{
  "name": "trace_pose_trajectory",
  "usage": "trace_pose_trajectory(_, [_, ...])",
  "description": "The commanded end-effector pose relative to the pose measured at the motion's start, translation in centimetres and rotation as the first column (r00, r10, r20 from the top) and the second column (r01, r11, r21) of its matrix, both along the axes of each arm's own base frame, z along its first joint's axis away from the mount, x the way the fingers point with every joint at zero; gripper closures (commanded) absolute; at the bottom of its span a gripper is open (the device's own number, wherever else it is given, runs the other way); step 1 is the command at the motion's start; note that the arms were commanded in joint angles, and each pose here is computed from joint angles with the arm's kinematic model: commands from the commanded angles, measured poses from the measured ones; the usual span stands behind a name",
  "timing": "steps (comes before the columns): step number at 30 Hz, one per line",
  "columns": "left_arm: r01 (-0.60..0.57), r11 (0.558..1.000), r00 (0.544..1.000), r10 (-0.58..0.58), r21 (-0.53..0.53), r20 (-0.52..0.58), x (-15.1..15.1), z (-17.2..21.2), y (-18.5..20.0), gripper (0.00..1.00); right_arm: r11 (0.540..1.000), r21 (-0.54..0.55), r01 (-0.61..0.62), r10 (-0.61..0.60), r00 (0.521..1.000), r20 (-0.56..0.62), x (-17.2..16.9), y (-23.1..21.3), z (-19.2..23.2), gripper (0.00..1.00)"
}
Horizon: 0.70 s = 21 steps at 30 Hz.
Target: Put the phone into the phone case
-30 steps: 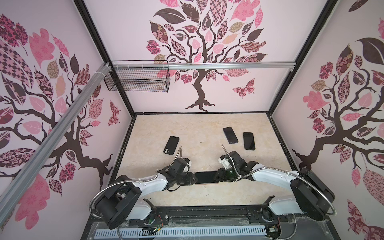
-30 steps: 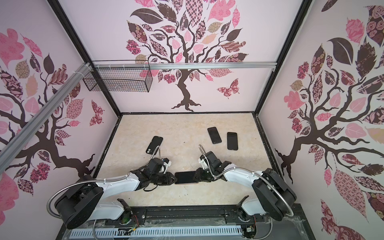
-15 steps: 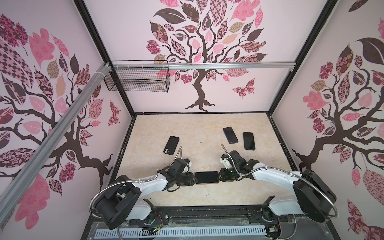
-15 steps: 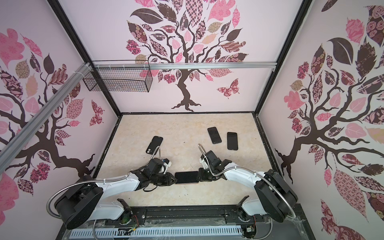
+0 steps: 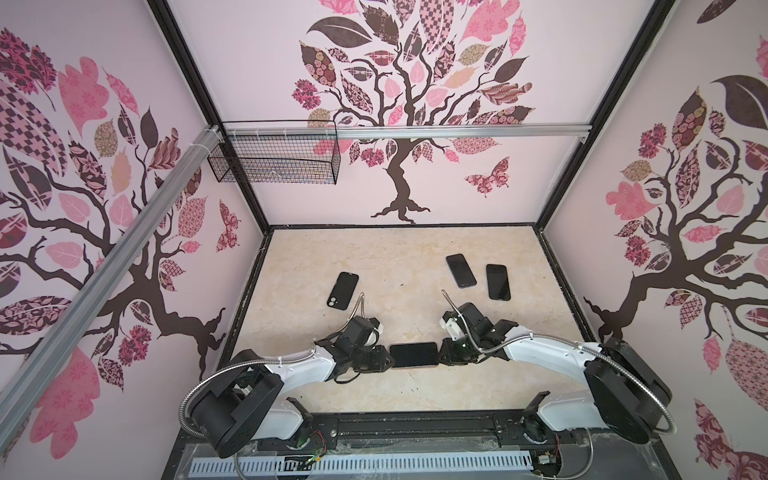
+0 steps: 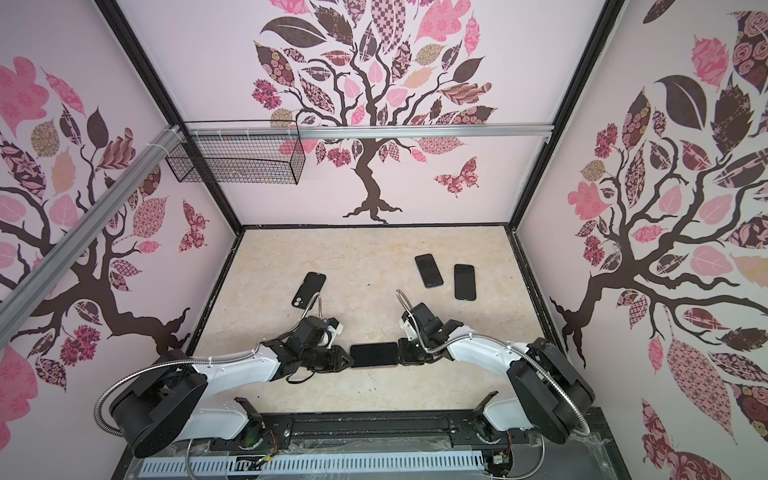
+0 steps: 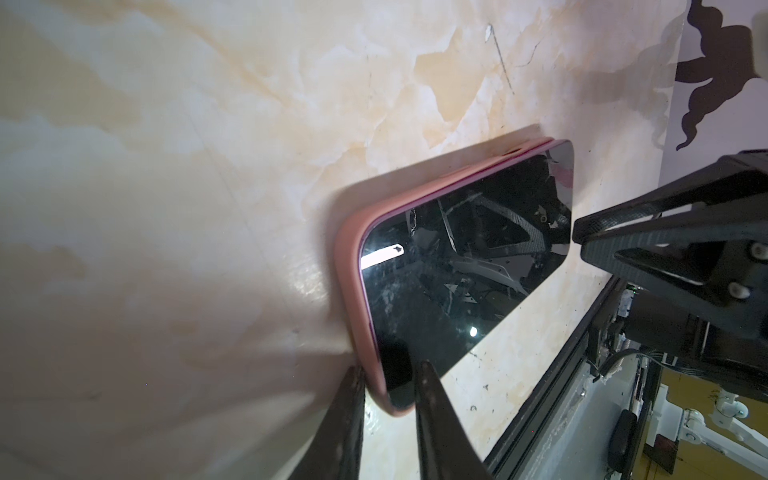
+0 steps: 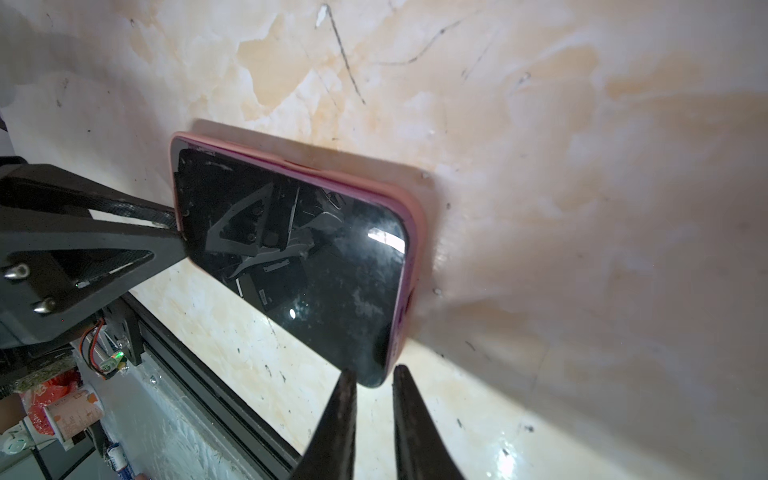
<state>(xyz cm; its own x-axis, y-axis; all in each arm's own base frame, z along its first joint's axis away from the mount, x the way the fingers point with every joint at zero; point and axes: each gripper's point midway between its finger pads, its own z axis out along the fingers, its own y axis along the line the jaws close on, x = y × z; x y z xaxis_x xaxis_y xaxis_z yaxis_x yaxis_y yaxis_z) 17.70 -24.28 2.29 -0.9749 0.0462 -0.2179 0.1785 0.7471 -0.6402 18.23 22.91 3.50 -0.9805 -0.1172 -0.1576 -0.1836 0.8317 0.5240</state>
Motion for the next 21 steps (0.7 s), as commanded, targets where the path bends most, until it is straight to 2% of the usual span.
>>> trace_pose_trajectory(1, [0.022,1.000,1.000,-0.022,0.004,-0.008,-0.5,-0.6,0.0,0.76,1.000,-0.007,-0.022,0.022,0.999,-0.024,-0.6,0.1,-0.9,0.80])
trace_pose_trajectory(21, [0.029,1.000,0.999,-0.029,-0.005,-0.030,-0.8,-1.3,-0.4,0.80,0.998,-0.032,-0.061,0.058,0.995,-0.078,-1.8,0.8,-3.6,0.87])
